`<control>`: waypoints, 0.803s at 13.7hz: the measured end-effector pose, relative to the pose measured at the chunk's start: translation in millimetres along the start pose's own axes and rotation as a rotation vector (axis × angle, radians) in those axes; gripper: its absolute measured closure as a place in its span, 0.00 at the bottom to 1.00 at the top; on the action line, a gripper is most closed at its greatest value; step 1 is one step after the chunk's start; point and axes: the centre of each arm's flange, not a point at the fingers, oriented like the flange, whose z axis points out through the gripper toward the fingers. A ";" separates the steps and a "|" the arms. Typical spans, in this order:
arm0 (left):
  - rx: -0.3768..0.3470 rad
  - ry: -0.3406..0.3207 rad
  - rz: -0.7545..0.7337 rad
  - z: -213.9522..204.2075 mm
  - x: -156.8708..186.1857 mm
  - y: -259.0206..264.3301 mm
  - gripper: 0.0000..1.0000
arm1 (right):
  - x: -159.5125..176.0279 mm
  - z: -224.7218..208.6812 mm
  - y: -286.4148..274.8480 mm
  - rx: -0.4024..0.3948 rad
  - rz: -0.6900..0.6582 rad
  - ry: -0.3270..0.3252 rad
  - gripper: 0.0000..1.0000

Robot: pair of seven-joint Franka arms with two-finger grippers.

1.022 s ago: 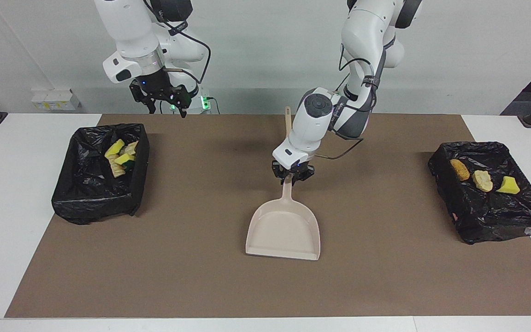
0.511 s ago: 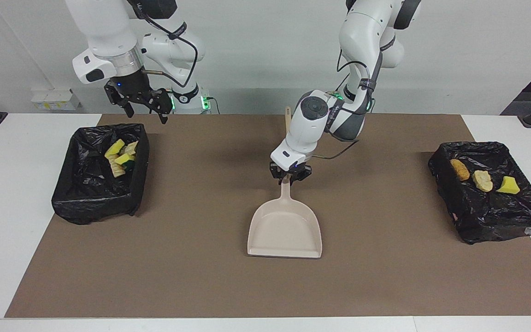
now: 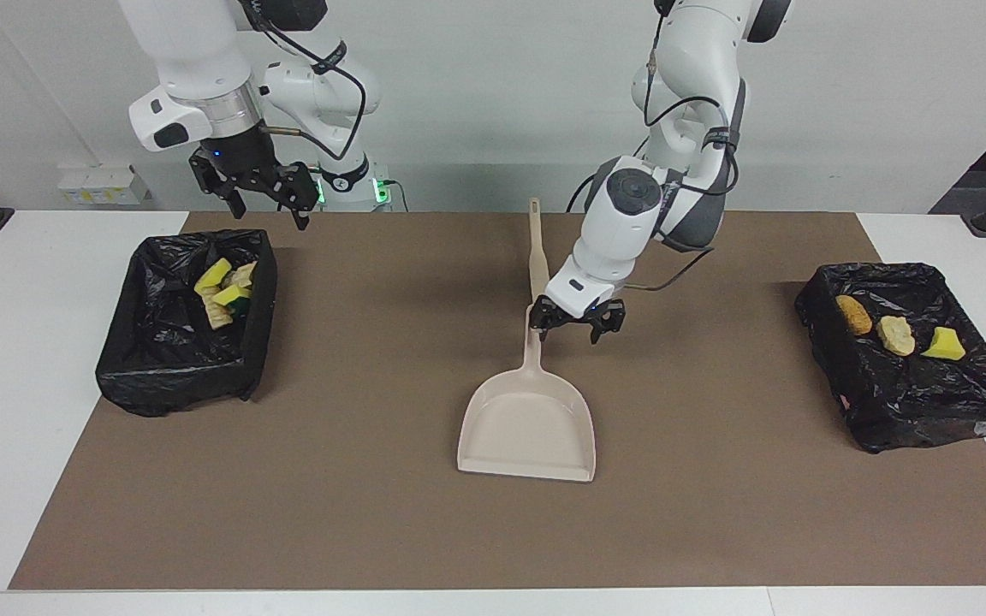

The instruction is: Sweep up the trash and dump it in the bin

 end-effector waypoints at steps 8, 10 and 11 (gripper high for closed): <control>0.083 -0.045 0.033 -138.2 -11.6 -132.7 0.00 | 1.8 -2.5 4.9 -0.032 0.007 0.017 0.00; 0.092 -0.073 0.068 -157.8 -17.9 -159.8 0.00 | 4.5 -3.0 13.2 -0.031 0.023 0.018 0.00; 0.096 -0.076 0.072 -170.2 -20.3 -170.1 0.00 | 6.4 -3.0 18.9 -0.031 0.033 0.017 0.00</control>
